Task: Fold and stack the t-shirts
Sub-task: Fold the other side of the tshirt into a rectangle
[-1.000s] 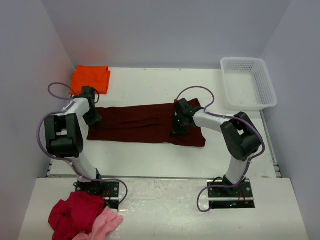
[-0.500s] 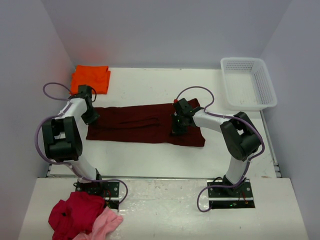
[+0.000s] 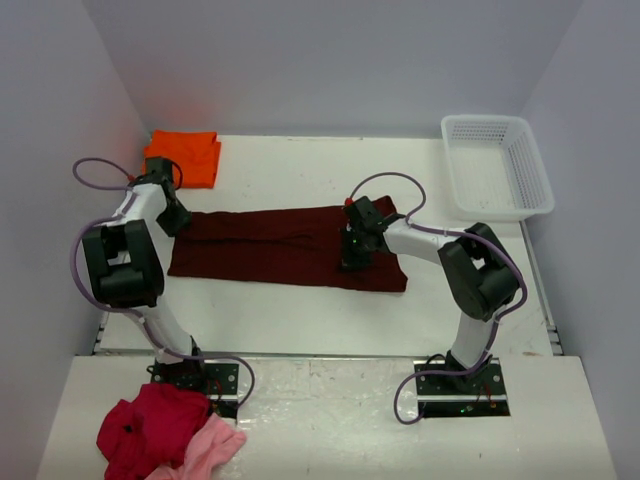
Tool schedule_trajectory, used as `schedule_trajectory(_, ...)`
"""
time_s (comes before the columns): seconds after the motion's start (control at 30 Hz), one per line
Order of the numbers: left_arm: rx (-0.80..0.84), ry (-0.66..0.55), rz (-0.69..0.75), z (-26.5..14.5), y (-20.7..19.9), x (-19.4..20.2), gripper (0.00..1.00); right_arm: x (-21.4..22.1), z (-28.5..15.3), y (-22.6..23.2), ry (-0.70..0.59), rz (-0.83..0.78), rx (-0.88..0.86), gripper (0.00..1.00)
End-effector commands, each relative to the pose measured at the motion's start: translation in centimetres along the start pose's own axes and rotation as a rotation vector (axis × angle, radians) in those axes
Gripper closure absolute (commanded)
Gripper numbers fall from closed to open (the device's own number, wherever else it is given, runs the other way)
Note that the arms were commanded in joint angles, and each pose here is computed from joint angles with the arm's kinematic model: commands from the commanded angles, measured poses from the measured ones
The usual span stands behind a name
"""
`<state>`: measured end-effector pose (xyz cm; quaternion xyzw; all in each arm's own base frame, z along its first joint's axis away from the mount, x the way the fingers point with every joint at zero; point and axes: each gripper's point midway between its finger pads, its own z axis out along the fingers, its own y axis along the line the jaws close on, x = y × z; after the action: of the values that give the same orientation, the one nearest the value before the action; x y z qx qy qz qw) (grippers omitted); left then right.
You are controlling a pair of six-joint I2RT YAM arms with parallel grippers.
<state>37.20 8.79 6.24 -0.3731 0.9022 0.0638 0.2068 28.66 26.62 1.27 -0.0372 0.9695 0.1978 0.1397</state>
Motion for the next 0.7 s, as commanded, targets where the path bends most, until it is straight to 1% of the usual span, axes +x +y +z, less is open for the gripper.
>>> schedule_trajectory(0.0, 0.032, -0.019, -0.057, 1.1, -1.1, -1.3, 0.61, 1.0, 1.2, -0.7, 0.034, -0.009, 0.037, 1.0)
schedule_trajectory(0.03, 0.03, -0.025, -0.064, 1.2, -1.1, -1.4, 0.52, 1.1, 1.2, -0.6, 0.037, -0.011, 0.037, 1.0)
schedule_trajectory(0.07, 0.031, -0.024, -0.068, 1.3, -1.1, -1.4, 0.47, 1.1, 1.2, -0.6, 0.039, -0.011, 0.037, 1.0)
schedule_trajectory(0.1, 0.021, -0.031, -0.084, 1.1, -1.0, -1.6, 0.38, 1.0, 1.2, -0.6, 0.035, -0.011, 0.04, 1.0)
schedule_trajectory(0.13, 0.014, -0.039, -0.089, 1.0, -0.8, -1.7, 0.36, 1.0, 1.2, -0.6, 0.035, -0.014, 0.041, 1.0)
schedule_trajectory(0.2, -0.02, -0.095, -0.113, -0.1, 0.1, -2.5, 0.35, 1.0, 1.3, -0.4, 0.038, -0.014, 0.036, 1.0)
schedule_trajectory(0.23, -0.011, -0.141, -0.125, -1.6, 0.3, -3.3, 0.34, 1.1, 1.2, -0.4, 0.037, -0.018, 0.041, 1.0)
schedule_trajectory(0.27, -0.018, -0.154, -0.128, -2.0, 0.8, -3.0, 0.34, 1.1, 1.2, -0.3, 0.036, -0.021, 0.041, 1.0)
schedule_trajectory(0.3, -0.019, -0.188, -0.132, -2.7, 1.1, -3.6, 0.34, 1.1, 1.1, -0.3, 0.036, -0.019, 0.046, 1.0)
schedule_trajectory(0.4, -0.009, -0.267, -0.111, -5.6, 1.4, -4.4, 0.33, 0.4, 0.6, -0.2, 0.001, -0.021, 0.065, 1.0)
schedule_trajectory(0.47, -0.003, -0.31, -0.082, -7.4, 1.2, -4.5, 0.33, -0.2, -0.2, 0.3, -0.03, -0.033, 0.081, 1.0)
schedule_trajectory(0.53, -0.014, -0.338, -0.023, -8.7, 0.8, -4.2, 0.33, 0.0, -0.9, 0.9, -0.03, -0.05, 0.095, 1.0)
schedule_trajectory(0.57, -0.012, -0.353, -0.006, -9.6, 0.7, -4.0, 0.34, -0.6, -1.3, 1.3, -0.055, -0.058, 0.108, 1.0)
schedule_trajectory(0.6, 0.007, -0.361, 0.052, -10.2, -0.3, -3.4, 0.34, -0.2, -2.1, 1.6, -0.055, -0.074, 0.12, 1.0)
schedule_trajectory(0.67, 0.017, -0.38, 0.096, -11.2, -1.1, -2.9, 0.34, -1.2, -3.4, 2.2, -0.096, -0.088, 0.139, 1.0)
